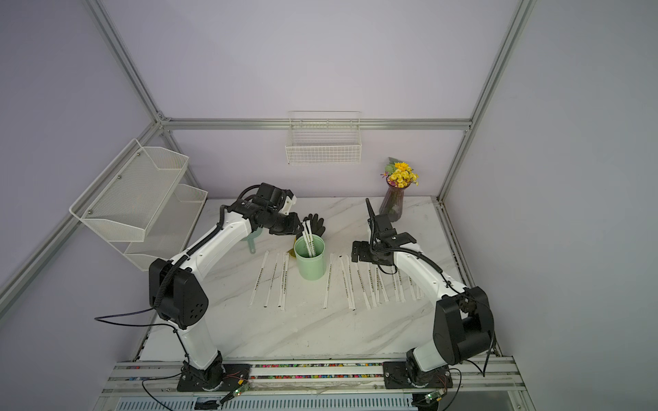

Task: Take the straws out of the storage container
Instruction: Pick up the straw from the container.

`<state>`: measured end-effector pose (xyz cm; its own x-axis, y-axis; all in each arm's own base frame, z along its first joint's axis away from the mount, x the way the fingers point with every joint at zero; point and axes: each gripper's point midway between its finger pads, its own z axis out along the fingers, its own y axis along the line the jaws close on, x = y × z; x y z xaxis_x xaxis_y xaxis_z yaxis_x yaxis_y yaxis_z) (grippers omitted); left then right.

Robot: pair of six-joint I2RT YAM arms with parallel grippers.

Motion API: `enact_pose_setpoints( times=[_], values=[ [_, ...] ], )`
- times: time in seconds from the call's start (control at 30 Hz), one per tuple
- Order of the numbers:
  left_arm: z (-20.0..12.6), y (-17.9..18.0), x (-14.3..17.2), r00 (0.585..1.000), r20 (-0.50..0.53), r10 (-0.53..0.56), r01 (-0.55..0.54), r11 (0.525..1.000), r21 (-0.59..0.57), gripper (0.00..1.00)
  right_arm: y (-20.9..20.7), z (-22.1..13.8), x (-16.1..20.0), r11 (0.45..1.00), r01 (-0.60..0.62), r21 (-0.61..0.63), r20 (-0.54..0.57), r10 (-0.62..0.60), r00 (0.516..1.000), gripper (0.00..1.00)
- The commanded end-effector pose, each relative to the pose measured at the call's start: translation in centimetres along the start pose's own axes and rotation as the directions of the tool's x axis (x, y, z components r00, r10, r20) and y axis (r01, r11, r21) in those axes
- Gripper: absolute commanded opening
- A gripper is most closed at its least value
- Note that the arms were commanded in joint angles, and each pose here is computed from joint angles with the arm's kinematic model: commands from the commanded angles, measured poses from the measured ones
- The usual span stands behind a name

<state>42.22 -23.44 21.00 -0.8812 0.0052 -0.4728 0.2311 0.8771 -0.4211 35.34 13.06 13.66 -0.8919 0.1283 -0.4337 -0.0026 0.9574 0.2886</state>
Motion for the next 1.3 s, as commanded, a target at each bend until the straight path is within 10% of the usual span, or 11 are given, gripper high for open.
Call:
enact_pose_setpoints(
  times=[0.0, 1.27],
  values=[
    [-0.5, -0.6, -1.0, 1.0, 0.025, 0.009, -0.01, 1.0, 0.014, 0.26, -0.4, 0.2, 0.3, 1.0, -0.008, 0.003, -0.009, 0.008, 1.0, 0.97],
    [0.8, -0.9, -0.8, 0.999, -0.016, 0.028, -0.027, 0.999, 0.019, 0.12, -1.0, 1.5, 1.4, 1.0, -0.014, 0.017, -0.057, 0.015, 0.998, 0.97]
  ],
)
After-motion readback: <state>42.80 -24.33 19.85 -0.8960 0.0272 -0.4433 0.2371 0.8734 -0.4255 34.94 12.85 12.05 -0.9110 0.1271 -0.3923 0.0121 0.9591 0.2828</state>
